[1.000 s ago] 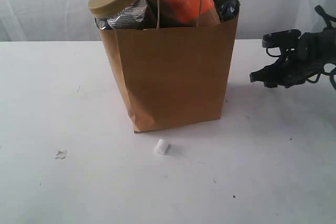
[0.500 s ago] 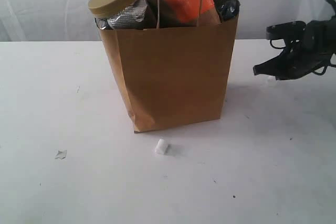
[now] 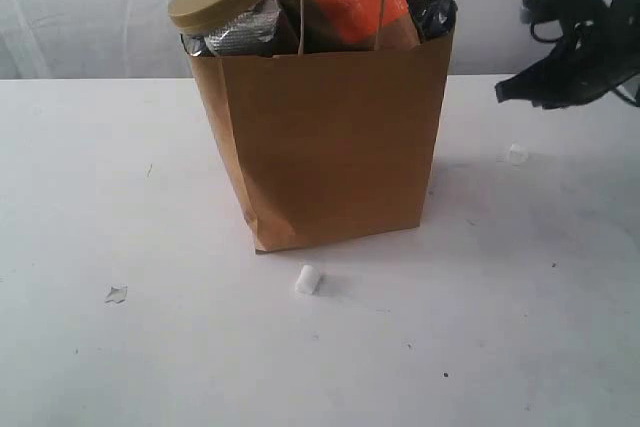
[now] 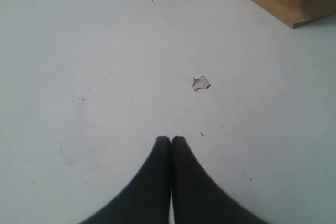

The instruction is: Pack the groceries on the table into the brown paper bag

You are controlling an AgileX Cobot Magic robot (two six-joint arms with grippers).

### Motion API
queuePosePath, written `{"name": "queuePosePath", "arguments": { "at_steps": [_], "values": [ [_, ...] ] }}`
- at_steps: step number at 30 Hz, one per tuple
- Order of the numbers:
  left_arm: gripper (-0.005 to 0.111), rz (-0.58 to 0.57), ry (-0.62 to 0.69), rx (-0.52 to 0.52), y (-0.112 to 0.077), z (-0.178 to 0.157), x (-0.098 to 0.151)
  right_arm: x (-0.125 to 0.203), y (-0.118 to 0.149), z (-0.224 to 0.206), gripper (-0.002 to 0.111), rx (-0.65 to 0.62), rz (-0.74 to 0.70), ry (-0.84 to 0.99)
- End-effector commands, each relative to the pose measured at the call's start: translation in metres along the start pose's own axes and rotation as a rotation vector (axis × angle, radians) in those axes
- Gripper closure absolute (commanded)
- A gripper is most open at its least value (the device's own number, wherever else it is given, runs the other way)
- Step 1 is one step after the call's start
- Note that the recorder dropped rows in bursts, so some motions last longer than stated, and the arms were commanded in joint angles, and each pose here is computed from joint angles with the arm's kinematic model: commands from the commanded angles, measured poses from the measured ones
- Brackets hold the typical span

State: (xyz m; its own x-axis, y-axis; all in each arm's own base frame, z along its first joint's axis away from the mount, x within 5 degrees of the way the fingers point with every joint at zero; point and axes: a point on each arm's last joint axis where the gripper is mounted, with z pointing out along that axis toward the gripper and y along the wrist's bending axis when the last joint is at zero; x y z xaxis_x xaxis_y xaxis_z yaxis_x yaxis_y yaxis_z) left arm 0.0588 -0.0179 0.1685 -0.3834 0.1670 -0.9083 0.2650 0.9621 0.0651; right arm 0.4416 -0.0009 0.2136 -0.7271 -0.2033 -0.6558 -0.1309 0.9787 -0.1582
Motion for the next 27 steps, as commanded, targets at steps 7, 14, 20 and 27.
{"name": "queuePosePath", "arguments": {
  "at_steps": [7,14,20,27],
  "values": [
    [0.107,-0.014,-0.005,0.008,-0.001,0.0,0.001,0.024,0.005,0.069,0.046,-0.019,0.066,0.107],
    [0.107,-0.014,-0.005,0.008,-0.001,0.0,0.001,0.024,0.006,0.082,0.046,-0.016,0.097,0.088],
    [0.107,-0.014,-0.005,0.008,-0.001,0.0,0.001,0.029,0.007,0.089,0.056,-0.018,0.1,0.101],
    [0.107,-0.014,-0.005,0.008,-0.001,0.0,0.001,0.034,0.008,0.094,0.068,-0.02,0.097,0.119]
  ]
}}
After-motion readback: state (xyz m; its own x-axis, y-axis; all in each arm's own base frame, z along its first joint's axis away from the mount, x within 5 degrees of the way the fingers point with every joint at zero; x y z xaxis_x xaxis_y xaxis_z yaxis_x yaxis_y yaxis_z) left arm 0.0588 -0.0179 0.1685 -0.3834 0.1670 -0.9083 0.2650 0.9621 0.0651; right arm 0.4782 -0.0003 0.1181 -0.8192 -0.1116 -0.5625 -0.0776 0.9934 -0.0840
